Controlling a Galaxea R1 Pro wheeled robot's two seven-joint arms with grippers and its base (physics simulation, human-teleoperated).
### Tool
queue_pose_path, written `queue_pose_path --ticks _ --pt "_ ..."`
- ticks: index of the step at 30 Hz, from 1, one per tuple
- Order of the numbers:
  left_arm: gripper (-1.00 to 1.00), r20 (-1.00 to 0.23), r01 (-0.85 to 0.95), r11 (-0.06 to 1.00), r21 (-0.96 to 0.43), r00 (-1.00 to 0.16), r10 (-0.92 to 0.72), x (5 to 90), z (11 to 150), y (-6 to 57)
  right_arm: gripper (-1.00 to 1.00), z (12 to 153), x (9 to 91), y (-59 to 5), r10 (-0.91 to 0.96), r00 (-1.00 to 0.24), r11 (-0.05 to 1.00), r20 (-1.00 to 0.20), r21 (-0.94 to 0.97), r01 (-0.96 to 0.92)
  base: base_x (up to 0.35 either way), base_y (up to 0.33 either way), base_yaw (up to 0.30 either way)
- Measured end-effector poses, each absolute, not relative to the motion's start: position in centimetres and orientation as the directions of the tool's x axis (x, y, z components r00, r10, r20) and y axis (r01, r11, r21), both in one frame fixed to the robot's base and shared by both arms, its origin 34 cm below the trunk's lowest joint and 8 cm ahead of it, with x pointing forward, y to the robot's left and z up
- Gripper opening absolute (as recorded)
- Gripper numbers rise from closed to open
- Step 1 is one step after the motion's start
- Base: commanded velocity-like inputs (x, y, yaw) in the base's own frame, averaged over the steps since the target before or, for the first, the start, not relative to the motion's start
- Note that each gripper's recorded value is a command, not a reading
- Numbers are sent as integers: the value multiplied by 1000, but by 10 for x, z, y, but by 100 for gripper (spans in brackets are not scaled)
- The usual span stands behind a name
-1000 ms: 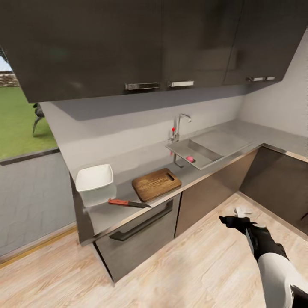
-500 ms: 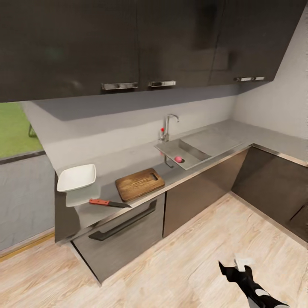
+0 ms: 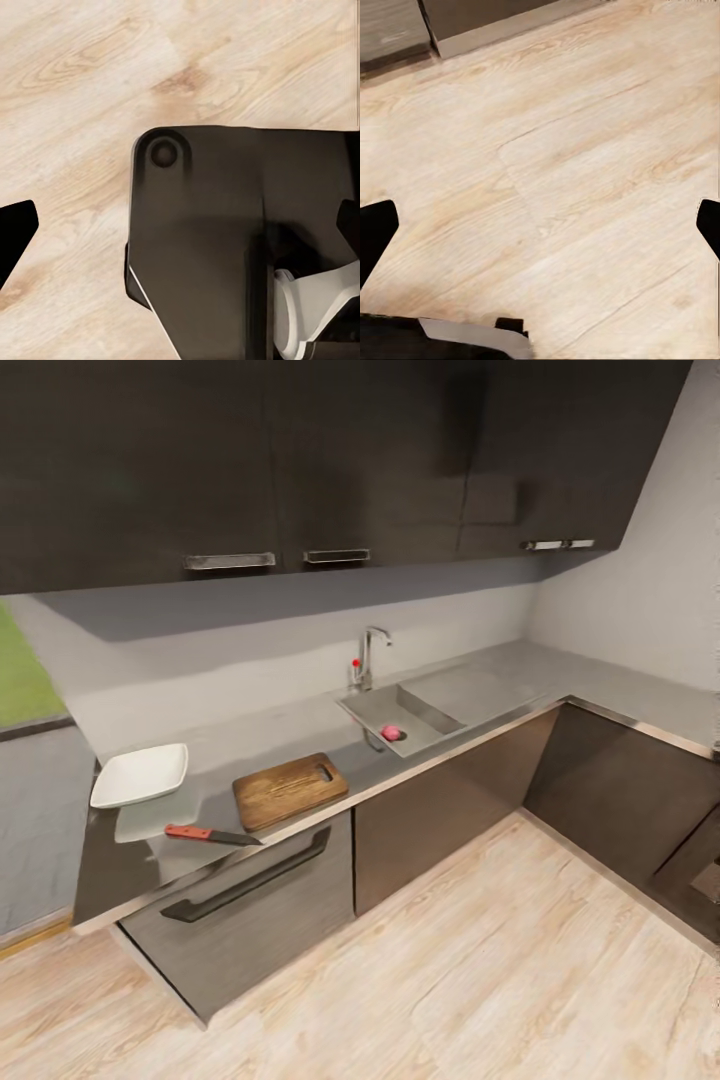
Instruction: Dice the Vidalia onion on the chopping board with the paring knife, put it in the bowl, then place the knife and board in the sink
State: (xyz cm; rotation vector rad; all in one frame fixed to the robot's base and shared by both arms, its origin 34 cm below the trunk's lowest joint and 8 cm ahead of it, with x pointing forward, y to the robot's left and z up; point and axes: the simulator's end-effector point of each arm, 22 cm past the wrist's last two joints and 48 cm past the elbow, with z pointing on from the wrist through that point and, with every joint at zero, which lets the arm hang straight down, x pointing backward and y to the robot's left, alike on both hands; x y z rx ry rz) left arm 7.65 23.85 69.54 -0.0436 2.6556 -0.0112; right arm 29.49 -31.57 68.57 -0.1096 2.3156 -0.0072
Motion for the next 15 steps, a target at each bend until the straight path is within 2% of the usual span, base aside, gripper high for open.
queue_pose_path --ticks 3,6,8,11,15 --pt "100 -467 -29 999 -15 -884 -33 77 695 239 100 693 251 -301 -76 -669 996 -739 -23 -88 0 -317 0" --pt "100 -467 -30 999 -15 -884 -34 77 695 239 100 693 191 -280 -50 -716 997 -696 10 -79 0 -318 0" --pt "100 -467 -31 999 -14 -884 -34 77 695 239 100 694 184 -283 -46 -722 998 -690 2 -66 0 -303 0" --pt "100 -467 -33 999 -14 -883 -36 77 695 239 100 694 187 -298 -63 -723 998 -688 -36 -52 0 -198 0" --pt "100 -469 -94 996 10 -880 -78 77 696 249 100 701 238 -333 -137 -679 988 -721 -149 -42 0 -50 0"
